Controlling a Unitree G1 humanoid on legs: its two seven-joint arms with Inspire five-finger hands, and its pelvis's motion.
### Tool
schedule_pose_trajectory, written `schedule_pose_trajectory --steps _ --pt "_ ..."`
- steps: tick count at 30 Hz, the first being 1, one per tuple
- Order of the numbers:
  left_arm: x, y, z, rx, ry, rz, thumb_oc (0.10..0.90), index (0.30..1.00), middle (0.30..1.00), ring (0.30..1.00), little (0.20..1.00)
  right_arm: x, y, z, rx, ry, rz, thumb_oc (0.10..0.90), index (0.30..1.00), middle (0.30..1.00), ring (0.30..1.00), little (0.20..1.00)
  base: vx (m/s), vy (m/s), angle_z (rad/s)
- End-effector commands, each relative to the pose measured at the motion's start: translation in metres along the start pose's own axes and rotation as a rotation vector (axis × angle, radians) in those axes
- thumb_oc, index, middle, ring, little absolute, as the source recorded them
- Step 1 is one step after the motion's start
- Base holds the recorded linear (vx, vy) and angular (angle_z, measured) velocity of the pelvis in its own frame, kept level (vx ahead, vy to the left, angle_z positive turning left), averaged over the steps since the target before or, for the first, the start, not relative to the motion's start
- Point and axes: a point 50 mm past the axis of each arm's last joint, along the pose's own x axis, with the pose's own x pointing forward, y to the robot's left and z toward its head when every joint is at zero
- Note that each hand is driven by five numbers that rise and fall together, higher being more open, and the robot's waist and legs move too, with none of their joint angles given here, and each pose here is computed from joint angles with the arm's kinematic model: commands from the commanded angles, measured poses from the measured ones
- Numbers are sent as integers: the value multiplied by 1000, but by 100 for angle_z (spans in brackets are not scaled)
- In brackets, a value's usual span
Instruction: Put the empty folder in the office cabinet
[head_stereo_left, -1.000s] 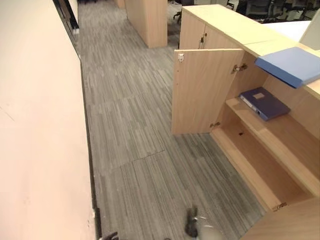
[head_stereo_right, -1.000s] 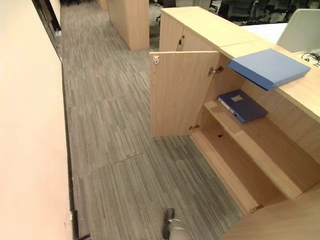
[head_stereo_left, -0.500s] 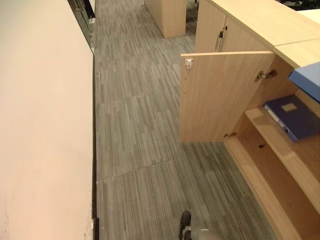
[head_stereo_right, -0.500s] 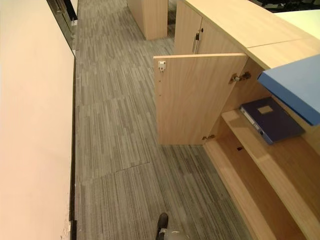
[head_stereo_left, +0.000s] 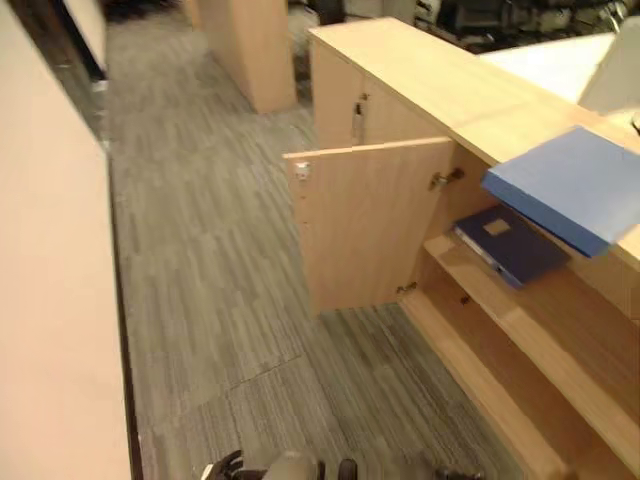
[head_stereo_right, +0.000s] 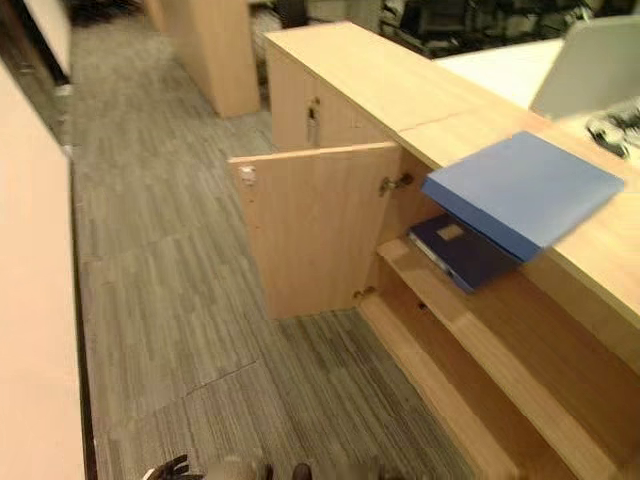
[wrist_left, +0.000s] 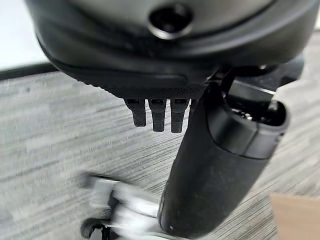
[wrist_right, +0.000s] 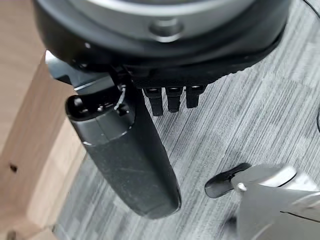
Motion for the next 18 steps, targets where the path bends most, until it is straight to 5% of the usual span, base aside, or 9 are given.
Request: schedule_pose_trajectory --steps 1,7,18 --pt "1 3 17 -50 -90 2 800 900 900 900 900 -2 -23 8 6 -61 -54 800 900 900 900 900 353 131 -61" --pt "1 -3 5 -8 -32 -51 800 900 900 900 900 -3 -26 -4 -101 -18 -38 800 900 900 900 900 176 150 -148" --pt "2 -19 19 174 -78 -129 800 900 900 900 900 -2 -6 -10 -178 18 53 800 900 900 900 900 52 199 -89"
